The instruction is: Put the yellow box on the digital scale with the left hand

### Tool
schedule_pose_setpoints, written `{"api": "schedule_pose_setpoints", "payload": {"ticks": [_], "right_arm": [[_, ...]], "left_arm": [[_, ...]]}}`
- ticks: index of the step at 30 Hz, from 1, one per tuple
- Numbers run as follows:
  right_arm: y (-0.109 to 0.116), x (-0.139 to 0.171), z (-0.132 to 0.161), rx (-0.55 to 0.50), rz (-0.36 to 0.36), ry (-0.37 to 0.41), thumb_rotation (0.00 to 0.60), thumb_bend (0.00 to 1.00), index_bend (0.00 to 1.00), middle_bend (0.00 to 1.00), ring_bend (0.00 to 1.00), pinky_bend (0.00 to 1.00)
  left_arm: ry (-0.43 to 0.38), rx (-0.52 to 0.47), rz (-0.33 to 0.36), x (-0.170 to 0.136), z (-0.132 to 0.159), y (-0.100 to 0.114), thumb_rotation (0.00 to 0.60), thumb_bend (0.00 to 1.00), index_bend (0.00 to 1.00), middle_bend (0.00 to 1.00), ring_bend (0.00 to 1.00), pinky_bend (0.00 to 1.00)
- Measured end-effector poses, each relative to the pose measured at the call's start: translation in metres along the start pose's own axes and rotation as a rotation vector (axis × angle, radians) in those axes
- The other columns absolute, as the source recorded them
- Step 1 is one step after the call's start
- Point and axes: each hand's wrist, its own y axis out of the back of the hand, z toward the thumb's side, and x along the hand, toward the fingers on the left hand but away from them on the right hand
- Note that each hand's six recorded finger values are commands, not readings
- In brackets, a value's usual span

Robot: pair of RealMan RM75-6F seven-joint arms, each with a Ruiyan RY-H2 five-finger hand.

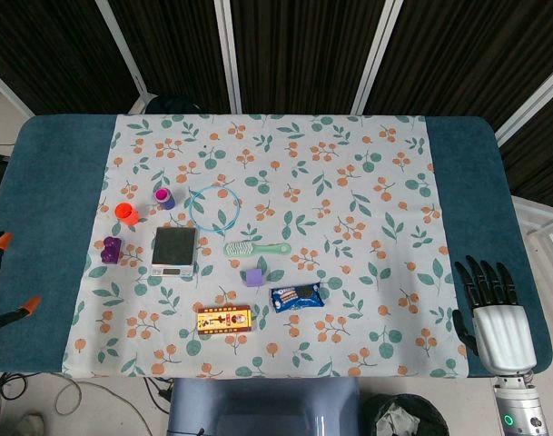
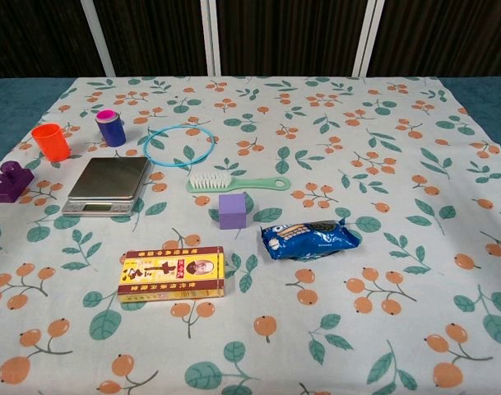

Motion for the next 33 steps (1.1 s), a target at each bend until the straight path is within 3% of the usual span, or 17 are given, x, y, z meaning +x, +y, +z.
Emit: {"api": "schedule_pose_setpoints", "payload": {"ticks": [16, 20, 26, 29, 33], "right_arm": [[0.002, 0.001, -0.003, -0.001, -0.007, -0.009, 0.6, 0.51, 0.03, 0.07, 0.06, 0.01], [0.002, 0.001, -0.003, -0.003, -0.005, -0.008, 0.6, 0.51, 0.03, 0.07, 0.06, 0.01], [0.003, 0.001, -0.004, -0.004, -0.004, -0.013, 0.6, 0.51, 0.03, 0.07, 0.06, 0.01], [0.002, 0.001, -0.005, -0.003, -0.001, -0.017, 0.6, 0.51, 0.03, 0.07, 0.06, 0.01], [0.0, 0.001, -0.006, 0.0, 0.005, -0.017, 0.6, 0.51, 0.03, 0.07, 0.06, 0.01]], "left_arm": [[-0.005, 0.002, -0.002, 0.0, 0.001, -0.001, 0.6, 0.1, 0.01, 0.04, 0.01, 0.08], [-0.009, 0.005, -0.005, -0.001, 0.001, -0.001, 0.6, 0.1, 0.01, 0.07, 0.05, 0.14], [-0.057, 0.012, 0.038, 0.001, 0.008, 0.003, 0.6, 0.2, 0.03, 0.24, 0.2, 0.25], [-0.084, 0.014, 0.05, 0.002, 0.012, 0.0, 0.6, 0.31, 0.04, 0.43, 0.35, 0.38], [-0.121, 0.052, 0.034, 0.006, 0.02, -0.005, 0.6, 0.46, 0.06, 0.69, 0.62, 0.64]]}}
